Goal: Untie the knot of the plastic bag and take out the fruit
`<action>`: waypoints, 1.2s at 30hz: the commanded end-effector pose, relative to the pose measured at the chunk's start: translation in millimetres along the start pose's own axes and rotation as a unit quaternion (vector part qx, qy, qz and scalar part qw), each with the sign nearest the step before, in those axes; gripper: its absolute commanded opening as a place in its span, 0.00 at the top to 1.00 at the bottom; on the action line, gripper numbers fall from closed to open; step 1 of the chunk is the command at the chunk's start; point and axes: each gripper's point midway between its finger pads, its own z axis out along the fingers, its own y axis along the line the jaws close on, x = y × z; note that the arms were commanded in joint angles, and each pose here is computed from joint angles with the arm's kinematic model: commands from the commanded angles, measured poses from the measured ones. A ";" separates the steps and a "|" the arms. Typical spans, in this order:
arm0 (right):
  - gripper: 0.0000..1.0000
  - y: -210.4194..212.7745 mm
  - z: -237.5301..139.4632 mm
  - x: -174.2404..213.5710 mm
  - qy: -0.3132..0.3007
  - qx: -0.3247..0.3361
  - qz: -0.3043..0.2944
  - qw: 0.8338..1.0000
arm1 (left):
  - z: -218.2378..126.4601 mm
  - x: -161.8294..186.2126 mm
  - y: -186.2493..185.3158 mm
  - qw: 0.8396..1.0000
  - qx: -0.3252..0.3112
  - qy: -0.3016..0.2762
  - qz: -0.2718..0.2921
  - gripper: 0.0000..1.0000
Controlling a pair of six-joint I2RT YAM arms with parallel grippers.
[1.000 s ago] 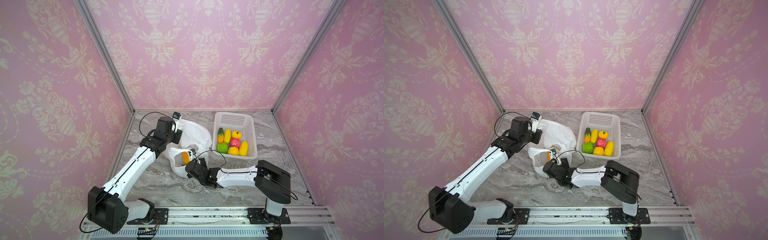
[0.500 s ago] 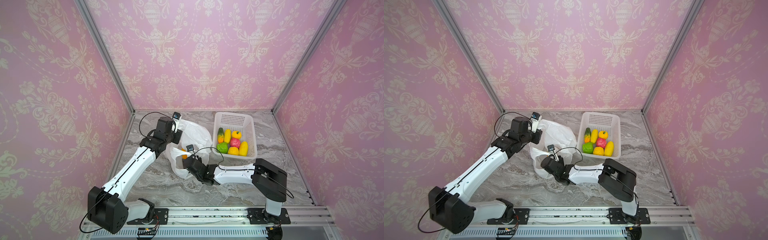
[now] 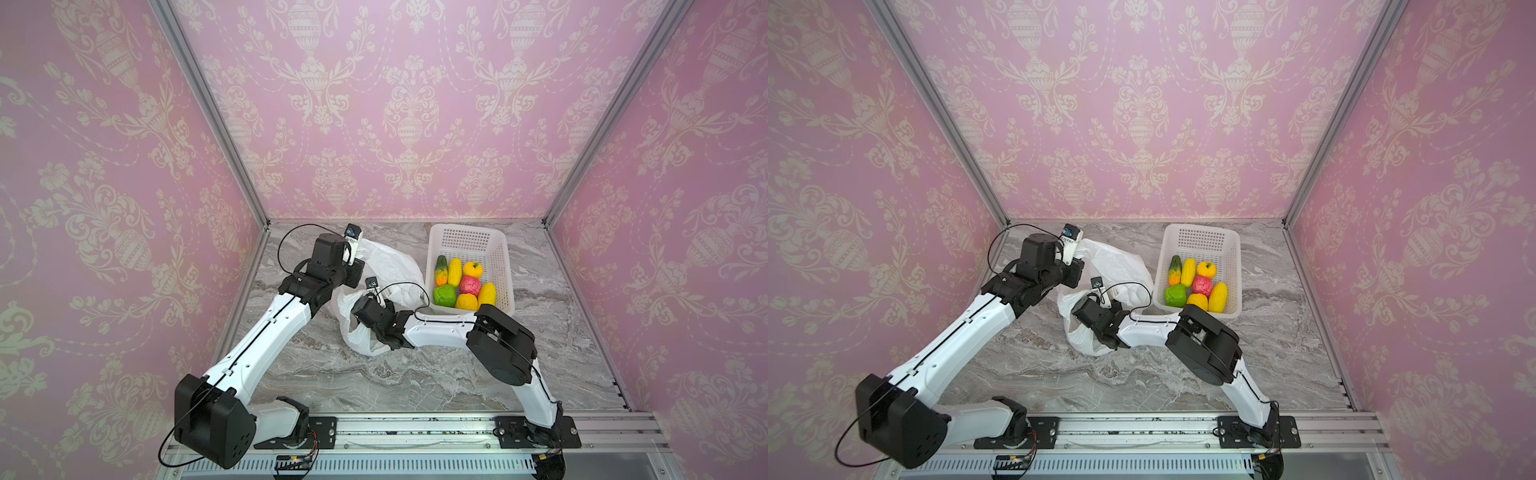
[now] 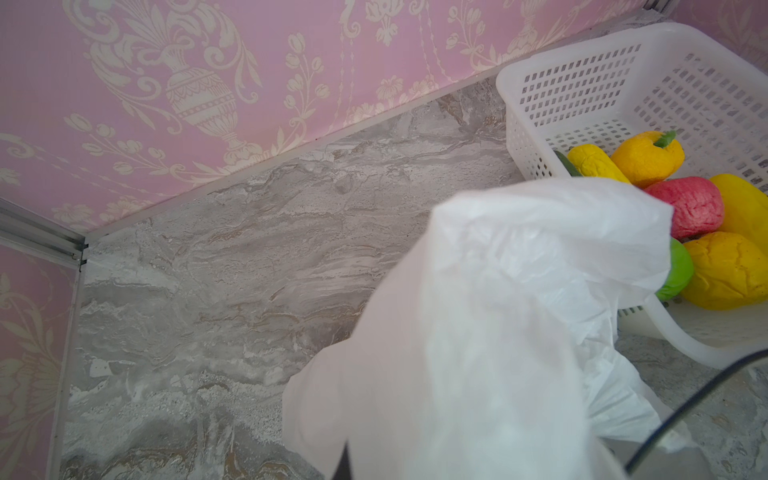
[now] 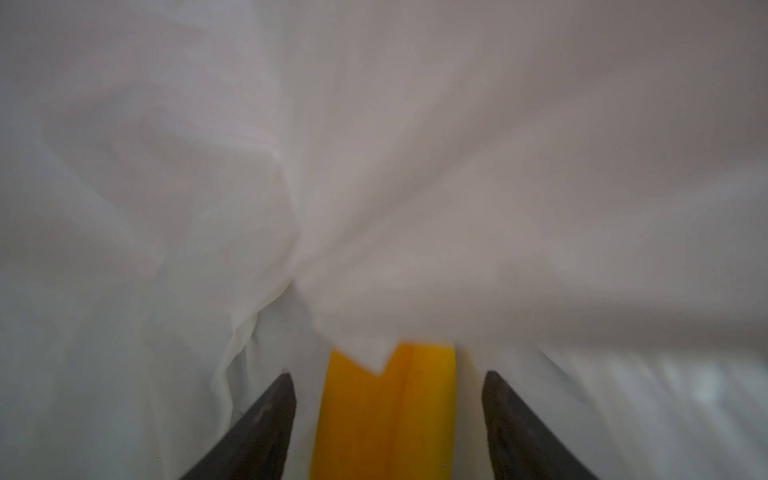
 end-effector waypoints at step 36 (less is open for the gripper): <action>0.69 -0.8 -154.8 -74.3 -0.200 -0.161 0.076 0.964 | -4.9 -2.7 10.5 1.000 -0.023 -0.002 0.012 1.00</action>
